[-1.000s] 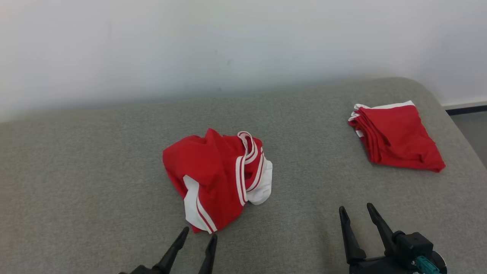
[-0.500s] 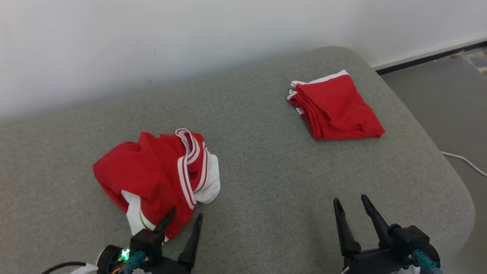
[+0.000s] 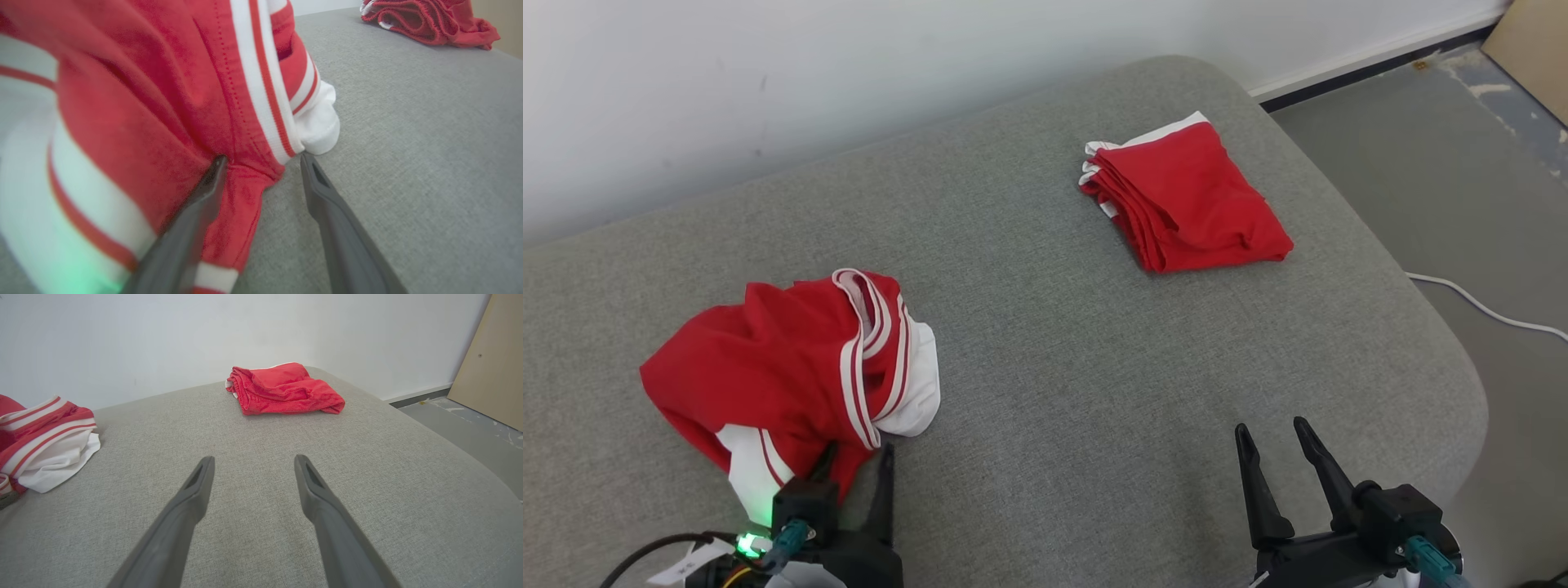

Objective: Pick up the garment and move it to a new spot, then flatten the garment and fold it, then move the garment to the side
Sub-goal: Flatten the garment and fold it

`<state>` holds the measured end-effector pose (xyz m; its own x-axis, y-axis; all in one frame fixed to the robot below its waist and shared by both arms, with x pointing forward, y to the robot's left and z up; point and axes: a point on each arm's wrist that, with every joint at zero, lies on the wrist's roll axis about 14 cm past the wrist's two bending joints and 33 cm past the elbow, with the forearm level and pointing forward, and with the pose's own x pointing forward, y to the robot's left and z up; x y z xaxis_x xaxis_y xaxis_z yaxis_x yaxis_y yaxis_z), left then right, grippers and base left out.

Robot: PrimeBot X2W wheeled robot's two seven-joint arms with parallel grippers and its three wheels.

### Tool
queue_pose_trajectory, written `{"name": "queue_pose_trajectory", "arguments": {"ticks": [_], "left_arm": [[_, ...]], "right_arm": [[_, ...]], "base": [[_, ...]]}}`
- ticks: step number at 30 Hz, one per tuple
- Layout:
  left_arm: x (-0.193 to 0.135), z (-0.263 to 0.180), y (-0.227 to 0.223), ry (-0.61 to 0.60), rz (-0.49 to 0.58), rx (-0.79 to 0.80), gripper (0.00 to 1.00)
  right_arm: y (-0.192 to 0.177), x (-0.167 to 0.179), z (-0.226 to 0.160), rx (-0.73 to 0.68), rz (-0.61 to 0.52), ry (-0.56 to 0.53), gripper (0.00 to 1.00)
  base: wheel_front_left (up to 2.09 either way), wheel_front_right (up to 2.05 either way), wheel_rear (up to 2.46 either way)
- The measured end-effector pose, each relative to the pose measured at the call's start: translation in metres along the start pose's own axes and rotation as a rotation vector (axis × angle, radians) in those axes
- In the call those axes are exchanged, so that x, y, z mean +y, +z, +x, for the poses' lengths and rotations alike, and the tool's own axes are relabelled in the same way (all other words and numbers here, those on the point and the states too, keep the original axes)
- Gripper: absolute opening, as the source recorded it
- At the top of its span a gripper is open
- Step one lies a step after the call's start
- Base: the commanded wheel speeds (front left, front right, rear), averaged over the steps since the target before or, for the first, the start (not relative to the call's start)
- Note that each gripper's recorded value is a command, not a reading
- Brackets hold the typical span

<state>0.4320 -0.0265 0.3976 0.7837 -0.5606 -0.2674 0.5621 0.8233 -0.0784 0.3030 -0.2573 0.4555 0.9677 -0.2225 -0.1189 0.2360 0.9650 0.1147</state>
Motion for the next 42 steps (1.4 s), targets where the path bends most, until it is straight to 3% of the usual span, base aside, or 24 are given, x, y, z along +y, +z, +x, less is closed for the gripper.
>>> {"name": "queue_pose_trajectory", "arguments": {"ticks": [1,2,8,12,18,27,34,39,42], "left_arm": [[0.002,0.001,0.003,0.007,0.0,-0.01,0.15],[0.004,0.002,0.005,0.015,0.0,-0.017,0.0],[0.009,0.003,0.018,0.022,-0.03,-0.065,0.0],[-0.009,0.008,0.054,-0.049,-0.11,-0.169,0.0],[-0.068,0.008,0.165,-0.295,-0.201,-0.443,0.0],[-0.124,-0.039,0.318,-0.542,-0.173,-0.793,0.0],[-0.139,-0.085,0.39,-0.644,-0.16,-0.983,0.0],[-0.134,-0.122,0.427,-0.7,-0.276,-1.1,0.0],[-0.121,-0.134,0.442,-0.659,-0.289,-1.156,0.0]], "right_arm": [[-0.001,0.0,0.0,0.001,0.001,0.0,1.0],[-0.001,0.001,0.001,0.003,0.001,0.002,1.0],[-0.002,0.007,0.006,0.003,0.003,0.023,1.0],[-0.003,0.009,0.008,0.006,0.005,0.031,1.0],[-0.002,0.017,0.011,0.001,0.009,0.057,1.0],[0.0,0.03,0.012,-0.01,0.023,0.097,1.0],[0.002,0.039,0.014,-0.017,0.029,0.125,1.0],[0.002,0.047,0.017,-0.015,0.028,0.153,1.0],[0.002,0.053,0.021,-0.016,0.026,0.171,1.0]], "base": [[0.0,0.0,0.0],[0.0,0.0,0.0],[0.0,0.0,0.0],[0.0,0.0,0.0],[0.0,0.0,0.0],[0.0,0.0,0.0],[0.0,0.0,0.0],[0.0,0.0,0.0],[0.0,0.0,0.0]]}}
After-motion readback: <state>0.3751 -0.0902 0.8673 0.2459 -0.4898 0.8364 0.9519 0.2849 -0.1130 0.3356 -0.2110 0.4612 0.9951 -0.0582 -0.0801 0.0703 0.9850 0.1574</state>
